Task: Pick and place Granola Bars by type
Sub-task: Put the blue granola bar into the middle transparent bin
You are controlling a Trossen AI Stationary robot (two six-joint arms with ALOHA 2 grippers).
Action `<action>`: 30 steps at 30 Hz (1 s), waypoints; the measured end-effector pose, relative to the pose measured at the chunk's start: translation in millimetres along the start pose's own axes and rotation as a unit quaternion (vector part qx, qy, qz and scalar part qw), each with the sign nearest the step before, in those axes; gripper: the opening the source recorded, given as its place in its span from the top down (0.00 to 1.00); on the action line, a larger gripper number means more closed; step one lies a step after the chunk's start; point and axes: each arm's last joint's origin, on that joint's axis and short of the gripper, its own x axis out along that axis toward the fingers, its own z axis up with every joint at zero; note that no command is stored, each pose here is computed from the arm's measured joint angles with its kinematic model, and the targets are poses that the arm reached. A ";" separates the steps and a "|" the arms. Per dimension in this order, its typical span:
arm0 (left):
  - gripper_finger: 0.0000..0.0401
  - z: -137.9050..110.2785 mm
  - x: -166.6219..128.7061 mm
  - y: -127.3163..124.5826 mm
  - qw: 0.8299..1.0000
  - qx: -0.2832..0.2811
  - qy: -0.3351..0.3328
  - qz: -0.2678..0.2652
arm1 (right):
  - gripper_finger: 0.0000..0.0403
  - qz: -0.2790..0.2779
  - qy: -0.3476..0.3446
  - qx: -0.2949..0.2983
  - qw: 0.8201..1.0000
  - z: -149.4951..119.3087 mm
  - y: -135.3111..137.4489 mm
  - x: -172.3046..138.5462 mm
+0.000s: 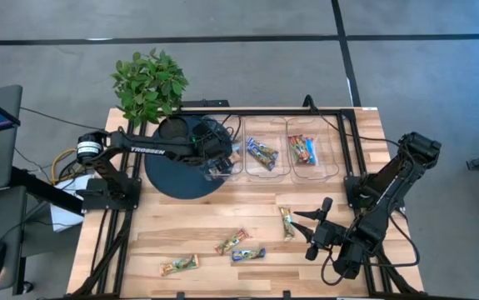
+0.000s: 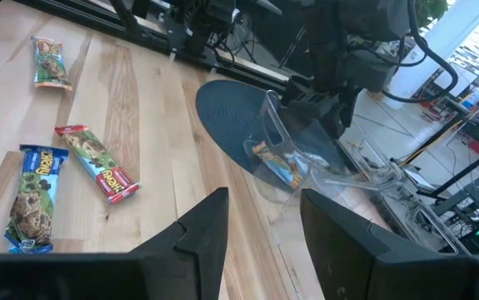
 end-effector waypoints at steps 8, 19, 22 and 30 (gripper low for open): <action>0.57 -0.6 -2.5 -3.6 1.000 0.021 -0.001 -0.003 | 0.64 -0.001 0.002 -0.005 1.000 -3.4 0.0 0.6; 0.57 -0.6 -69.3 -36.9 0.990 0.099 -0.080 -0.068 | 0.64 -0.004 0.006 0.027 1.000 -6.2 -0.8 3.3; 0.57 -9.9 -101.4 -54.6 0.981 0.120 -0.108 -0.105 | 0.64 0.003 0.018 0.050 0.999 -6.3 -1.7 7.4; 0.57 -65.8 -168.9 -105.9 0.957 0.191 -0.203 -0.076 | 0.64 0.050 0.076 0.118 0.989 -2.9 -5.7 30.2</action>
